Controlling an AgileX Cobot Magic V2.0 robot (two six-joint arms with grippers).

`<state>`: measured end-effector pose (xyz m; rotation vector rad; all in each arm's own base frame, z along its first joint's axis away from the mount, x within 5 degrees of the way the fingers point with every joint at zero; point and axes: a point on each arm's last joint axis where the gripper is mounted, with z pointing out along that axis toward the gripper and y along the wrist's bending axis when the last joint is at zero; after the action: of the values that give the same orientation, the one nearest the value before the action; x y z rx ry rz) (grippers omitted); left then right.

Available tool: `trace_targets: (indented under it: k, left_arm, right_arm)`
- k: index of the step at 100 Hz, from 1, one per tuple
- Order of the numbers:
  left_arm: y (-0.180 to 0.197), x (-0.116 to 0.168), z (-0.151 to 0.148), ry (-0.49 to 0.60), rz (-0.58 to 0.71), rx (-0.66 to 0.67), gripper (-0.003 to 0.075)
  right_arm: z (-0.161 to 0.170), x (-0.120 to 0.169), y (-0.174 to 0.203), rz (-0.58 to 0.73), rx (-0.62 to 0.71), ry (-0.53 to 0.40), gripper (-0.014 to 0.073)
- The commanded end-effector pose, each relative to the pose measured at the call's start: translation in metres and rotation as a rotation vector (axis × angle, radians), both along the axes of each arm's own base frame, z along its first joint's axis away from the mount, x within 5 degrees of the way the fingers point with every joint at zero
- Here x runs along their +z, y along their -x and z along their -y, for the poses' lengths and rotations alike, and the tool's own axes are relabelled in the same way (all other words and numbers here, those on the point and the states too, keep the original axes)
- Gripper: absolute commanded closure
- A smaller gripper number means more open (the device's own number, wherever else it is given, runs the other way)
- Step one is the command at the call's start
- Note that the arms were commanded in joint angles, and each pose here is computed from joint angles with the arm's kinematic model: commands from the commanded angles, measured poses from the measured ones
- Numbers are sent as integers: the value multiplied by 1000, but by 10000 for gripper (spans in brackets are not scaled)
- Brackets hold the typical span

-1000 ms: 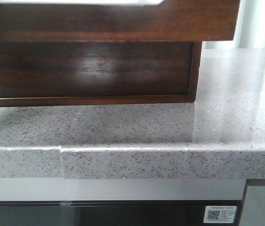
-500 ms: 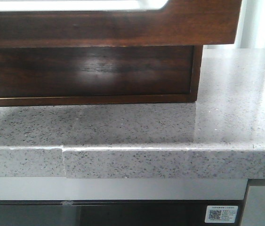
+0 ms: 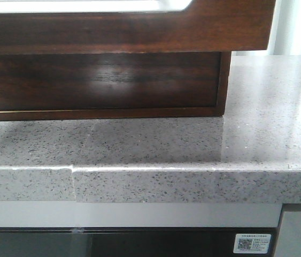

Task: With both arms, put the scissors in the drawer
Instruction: 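Lower the right gripper onto the grey-orange scissors and grasp them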

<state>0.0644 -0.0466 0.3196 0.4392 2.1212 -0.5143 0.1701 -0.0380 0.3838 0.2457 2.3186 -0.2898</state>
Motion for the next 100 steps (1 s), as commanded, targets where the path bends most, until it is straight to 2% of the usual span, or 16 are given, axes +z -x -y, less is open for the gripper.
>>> trace_targets:
  k: [1,9,21,32,46,70,100]
  left_arm:
    - [1,23,-3,-21,92,18,247]
    - [2,31,-5,-61,141,22,247]
    - [-1,39,-5,-50,215,30,247]
    - [-3,42,-7,-57,262,53,247]
    - [-6,47,-9,-43,311,81,247]
    - [-7,48,-9,-37,331,93,247]
    - [-7,48,-9,-37,331,93,247]
  right_arm:
    - [15,5,-12,16,-59,7,72]
    - [31,-8,-25,-53,-91,-58,83]
    - [54,-31,-41,-133,-105,-176,130]
    - [74,-50,-51,-194,-111,-234,158]
    - [86,-69,-65,-275,-105,-249,178]
    - [101,-82,-94,-397,-58,-281,228]
    - [92,-93,-134,-476,67,-225,231]
